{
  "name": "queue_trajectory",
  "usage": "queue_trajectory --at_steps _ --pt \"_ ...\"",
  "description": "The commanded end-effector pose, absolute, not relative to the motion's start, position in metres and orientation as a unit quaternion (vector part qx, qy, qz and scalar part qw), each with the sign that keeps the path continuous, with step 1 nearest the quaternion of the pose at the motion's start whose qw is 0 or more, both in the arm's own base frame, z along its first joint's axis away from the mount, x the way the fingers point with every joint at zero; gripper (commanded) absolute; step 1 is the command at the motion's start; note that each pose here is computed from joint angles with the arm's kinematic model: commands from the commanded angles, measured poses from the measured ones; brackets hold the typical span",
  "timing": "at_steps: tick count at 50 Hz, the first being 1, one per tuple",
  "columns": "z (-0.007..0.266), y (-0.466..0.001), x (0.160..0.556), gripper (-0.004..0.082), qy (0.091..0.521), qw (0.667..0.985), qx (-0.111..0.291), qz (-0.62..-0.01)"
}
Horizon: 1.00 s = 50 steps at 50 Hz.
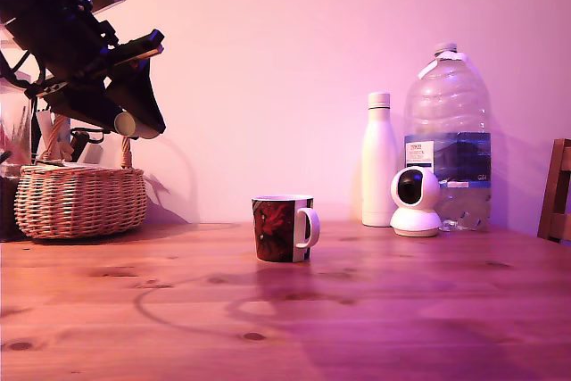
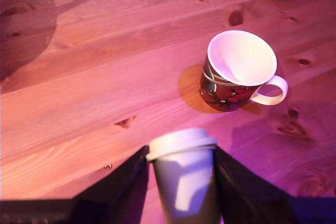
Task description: Pick up the coffee capsules from the table one by one and drop them inside the nearest coffee cup
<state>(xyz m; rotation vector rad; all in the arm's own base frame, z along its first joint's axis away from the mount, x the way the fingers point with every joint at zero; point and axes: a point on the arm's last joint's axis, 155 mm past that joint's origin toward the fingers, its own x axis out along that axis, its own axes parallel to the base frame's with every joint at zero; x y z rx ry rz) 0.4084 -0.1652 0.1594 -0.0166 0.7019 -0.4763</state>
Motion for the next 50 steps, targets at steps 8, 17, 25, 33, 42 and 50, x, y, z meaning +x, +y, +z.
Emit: queue_trajectory --at_steps 8,17,25,33,42,50 --pt "0.159 -0.167 0.409 0.0271 0.332 0.913 -0.005 -0.239" --pt "0.16 -0.168 0.409 0.0271 0.329 0.913 -0.006 -0.242" --pt "0.164 -0.183 0.405 0.0271 0.318 0.909 0.004 -0.269" --pt "0.167 -0.197 0.401 0.0271 0.306 0.906 0.03 -0.291" --pt "0.177 -0.219 0.394 0.0268 0.289 0.9 0.058 -0.322" --pt "0.188 -0.236 0.387 0.0266 0.283 0.894 0.066 -0.342"
